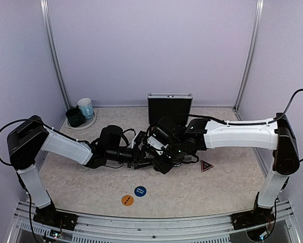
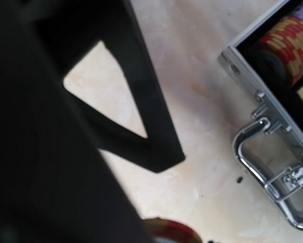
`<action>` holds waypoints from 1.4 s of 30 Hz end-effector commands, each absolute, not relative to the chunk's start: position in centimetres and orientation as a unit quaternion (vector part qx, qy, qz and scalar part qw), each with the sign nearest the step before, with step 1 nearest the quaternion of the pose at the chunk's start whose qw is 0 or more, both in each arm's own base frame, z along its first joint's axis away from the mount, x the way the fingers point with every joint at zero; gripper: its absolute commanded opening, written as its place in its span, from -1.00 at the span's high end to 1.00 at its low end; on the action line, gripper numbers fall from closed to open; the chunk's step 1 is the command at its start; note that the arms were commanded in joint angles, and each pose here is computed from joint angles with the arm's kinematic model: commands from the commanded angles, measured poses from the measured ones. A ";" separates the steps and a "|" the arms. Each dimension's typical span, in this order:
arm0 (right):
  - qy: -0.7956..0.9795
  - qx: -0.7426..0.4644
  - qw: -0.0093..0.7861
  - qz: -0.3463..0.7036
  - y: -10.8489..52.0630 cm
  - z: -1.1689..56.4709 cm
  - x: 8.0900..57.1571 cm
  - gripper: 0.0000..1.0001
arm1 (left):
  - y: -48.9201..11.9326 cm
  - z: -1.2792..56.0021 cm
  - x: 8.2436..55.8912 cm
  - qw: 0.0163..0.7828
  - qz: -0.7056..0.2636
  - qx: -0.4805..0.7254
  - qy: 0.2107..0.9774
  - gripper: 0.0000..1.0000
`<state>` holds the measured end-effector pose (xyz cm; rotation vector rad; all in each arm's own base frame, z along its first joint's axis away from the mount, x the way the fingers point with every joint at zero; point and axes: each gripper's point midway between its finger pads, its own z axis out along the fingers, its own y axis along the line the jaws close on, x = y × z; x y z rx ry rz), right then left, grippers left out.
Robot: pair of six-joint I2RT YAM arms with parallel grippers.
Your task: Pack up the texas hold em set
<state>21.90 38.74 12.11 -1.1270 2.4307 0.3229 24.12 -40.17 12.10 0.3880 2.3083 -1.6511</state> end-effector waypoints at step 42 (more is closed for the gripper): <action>0.873 -0.436 0.205 0.078 39.4 10.5 21.3 0.11 | -41.4 9.8 23.7 0.108 -0.549 0.149 0.815 0.12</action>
